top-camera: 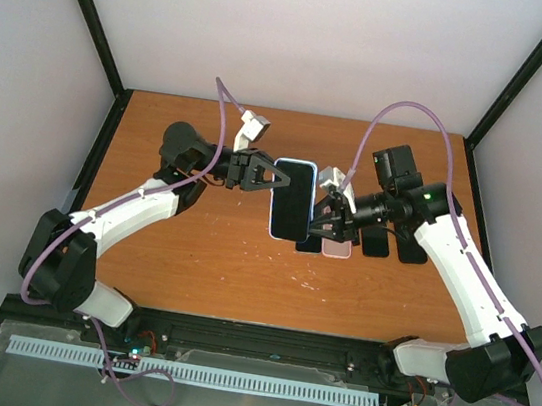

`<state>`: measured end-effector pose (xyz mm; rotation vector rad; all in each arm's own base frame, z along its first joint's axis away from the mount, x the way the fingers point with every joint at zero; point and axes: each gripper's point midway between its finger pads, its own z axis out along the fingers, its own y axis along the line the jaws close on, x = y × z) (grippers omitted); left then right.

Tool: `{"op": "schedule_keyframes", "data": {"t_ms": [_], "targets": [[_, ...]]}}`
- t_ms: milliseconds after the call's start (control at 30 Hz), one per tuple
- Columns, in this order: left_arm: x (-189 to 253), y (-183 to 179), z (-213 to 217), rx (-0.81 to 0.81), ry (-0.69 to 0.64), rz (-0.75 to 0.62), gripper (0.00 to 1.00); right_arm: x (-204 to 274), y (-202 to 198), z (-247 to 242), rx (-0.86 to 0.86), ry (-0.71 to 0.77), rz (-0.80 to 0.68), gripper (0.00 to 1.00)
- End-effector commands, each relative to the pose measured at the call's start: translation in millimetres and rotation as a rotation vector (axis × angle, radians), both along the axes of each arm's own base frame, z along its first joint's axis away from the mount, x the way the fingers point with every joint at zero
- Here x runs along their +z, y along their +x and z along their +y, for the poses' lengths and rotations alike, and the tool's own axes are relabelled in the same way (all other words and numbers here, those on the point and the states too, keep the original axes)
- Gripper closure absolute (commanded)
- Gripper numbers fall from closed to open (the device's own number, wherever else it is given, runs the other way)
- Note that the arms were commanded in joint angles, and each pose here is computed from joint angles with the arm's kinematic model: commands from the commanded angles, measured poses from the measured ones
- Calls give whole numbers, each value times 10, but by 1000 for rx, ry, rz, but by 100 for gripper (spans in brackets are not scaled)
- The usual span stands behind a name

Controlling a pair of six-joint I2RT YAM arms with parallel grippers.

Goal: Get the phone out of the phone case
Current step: Remove the phone case from the phone.

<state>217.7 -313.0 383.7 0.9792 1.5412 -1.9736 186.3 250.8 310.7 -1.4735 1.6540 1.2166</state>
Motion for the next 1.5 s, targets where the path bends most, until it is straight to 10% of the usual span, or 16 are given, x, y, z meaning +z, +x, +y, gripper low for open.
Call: {"op": "schedule_keyframes", "data": {"t_ms": [0,367,800,1033,1467], "targets": [[-33,-323,-75,-132,52,-5,100,297,295,115,-23,141,-83,71],[-245,-232,-126,-100,104,2,100,416,379,187,-36,198,71,72],[-513,362,38,165,154,27,98,132,545,219,-64,193,243,97],[-758,922,211,463,264,-1,39,-331,850,123,-234,117,282,97],[-1675,1038,569,1001,736,-290,31,-1467,1343,4,-524,-44,565,97]]}}
